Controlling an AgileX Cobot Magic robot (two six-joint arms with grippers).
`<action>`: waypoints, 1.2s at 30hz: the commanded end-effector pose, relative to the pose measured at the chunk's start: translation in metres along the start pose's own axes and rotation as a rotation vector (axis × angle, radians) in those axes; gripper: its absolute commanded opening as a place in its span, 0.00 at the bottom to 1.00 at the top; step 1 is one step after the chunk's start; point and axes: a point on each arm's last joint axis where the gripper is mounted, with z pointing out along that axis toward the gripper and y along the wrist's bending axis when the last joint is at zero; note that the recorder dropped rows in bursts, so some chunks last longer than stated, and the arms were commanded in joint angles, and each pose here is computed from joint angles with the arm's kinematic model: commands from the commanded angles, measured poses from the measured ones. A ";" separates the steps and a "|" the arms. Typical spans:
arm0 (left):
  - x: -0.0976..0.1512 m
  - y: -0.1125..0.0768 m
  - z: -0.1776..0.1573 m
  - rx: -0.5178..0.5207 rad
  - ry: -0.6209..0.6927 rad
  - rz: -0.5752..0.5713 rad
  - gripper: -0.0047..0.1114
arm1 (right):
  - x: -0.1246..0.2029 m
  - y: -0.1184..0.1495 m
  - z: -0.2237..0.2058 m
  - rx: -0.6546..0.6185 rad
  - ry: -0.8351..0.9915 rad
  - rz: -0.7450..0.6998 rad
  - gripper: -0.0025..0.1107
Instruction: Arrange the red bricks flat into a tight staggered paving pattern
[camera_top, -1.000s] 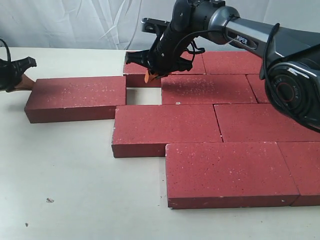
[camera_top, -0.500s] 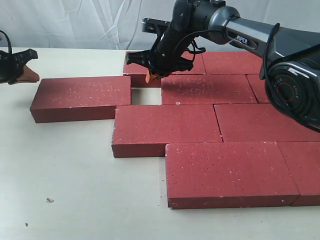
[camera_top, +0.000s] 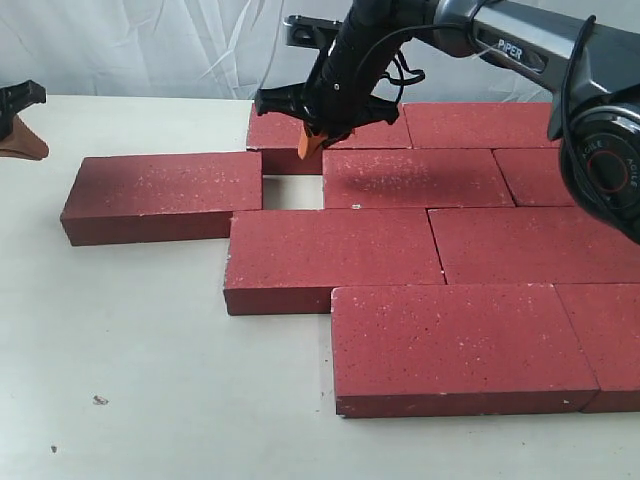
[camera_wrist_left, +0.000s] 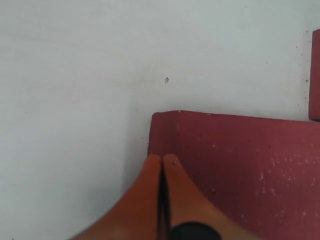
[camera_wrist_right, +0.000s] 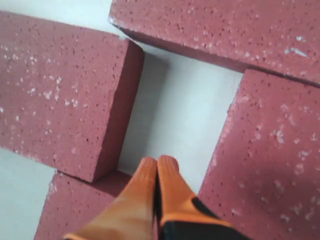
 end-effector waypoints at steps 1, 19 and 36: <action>0.000 -0.012 -0.022 -0.007 0.013 0.012 0.04 | 0.006 -0.001 -0.016 0.017 0.066 -0.035 0.02; 0.027 -0.043 -0.024 -0.228 0.029 0.171 0.04 | 0.010 0.031 -0.059 -0.010 0.017 -0.147 0.02; 0.039 -0.023 0.050 -0.260 0.106 0.190 0.04 | -0.006 -0.043 -0.080 0.097 -0.031 -0.034 0.02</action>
